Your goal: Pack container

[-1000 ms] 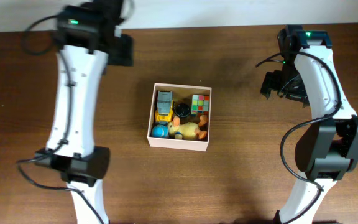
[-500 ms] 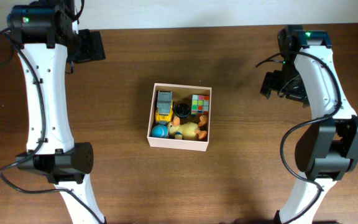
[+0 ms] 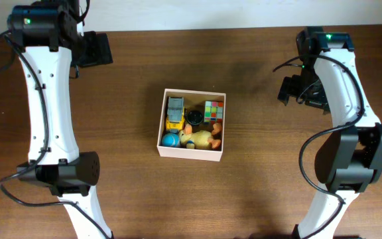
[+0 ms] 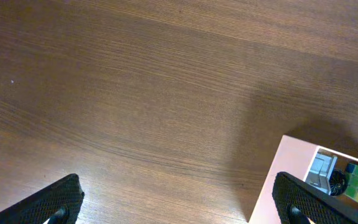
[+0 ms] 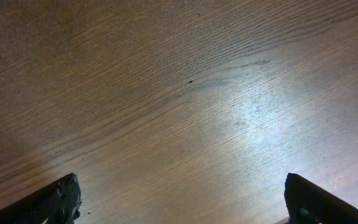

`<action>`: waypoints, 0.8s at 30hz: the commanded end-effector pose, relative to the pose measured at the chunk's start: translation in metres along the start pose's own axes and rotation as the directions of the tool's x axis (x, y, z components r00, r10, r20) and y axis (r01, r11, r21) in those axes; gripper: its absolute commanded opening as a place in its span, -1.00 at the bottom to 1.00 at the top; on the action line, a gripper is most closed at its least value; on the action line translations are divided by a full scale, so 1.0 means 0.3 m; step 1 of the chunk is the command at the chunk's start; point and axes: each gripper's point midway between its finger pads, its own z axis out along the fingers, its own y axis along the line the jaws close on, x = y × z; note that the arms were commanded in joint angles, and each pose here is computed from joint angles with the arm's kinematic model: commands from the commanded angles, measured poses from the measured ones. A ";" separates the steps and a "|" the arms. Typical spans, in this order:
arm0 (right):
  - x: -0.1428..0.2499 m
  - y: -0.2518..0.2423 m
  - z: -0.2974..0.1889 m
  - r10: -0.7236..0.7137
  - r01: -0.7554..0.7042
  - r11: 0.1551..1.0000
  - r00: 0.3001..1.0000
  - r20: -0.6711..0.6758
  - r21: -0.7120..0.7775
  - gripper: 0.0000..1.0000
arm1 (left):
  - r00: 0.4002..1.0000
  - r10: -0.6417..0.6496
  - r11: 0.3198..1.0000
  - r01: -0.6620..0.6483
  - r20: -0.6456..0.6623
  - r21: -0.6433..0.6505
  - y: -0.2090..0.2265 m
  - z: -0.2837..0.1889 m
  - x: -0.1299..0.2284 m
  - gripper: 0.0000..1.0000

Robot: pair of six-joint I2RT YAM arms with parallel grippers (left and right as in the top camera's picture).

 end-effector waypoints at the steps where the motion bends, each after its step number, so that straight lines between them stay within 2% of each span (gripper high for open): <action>1: 0.001 -0.001 -0.002 -0.002 0.002 1.000 1.000 0.001 -0.002 0.98 | 1.000 -0.007 1.000 0.007 0.030 0.013 0.002 -0.042 -0.005 0.99; 4: 0.001 -0.001 -0.002 -0.002 0.002 1.000 1.000 0.001 -0.002 0.98 | 0.998 -0.024 0.999 0.022 0.061 0.033 -0.001 -0.088 -0.008 0.98; 8: 0.001 -0.001 -0.002 -0.002 0.002 1.000 1.000 0.001 -0.002 0.98 | 0.973 -0.085 0.992 0.062 0.212 0.114 -0.028 -0.216 -0.074 0.98; 12: 0.001 -0.001 -0.002 -0.002 0.002 1.000 1.000 0.001 -0.002 0.98 | 0.908 -0.106 0.981 0.030 0.406 0.190 -0.072 -0.390 -0.144 0.99; 15: 0.001 -0.001 -0.002 -0.002 0.002 1.000 1.000 0.001 -0.002 0.97 | 0.864 -0.123 0.975 0.013 0.489 0.222 -0.084 -0.468 -0.156 0.98; 18: 0.001 -0.001 -0.002 -0.002 0.002 1.000 1.000 0.001 -0.002 0.98 | 0.824 -0.144 0.970 0.009 0.548 0.242 -0.071 -0.500 -0.129 0.98; 24: 0.001 -0.001 -0.002 -0.002 0.002 1.000 1.000 0.001 -0.002 0.98 | 0.745 -0.184 0.962 0.003 0.641 0.273 -0.031 -0.403 0.058 0.99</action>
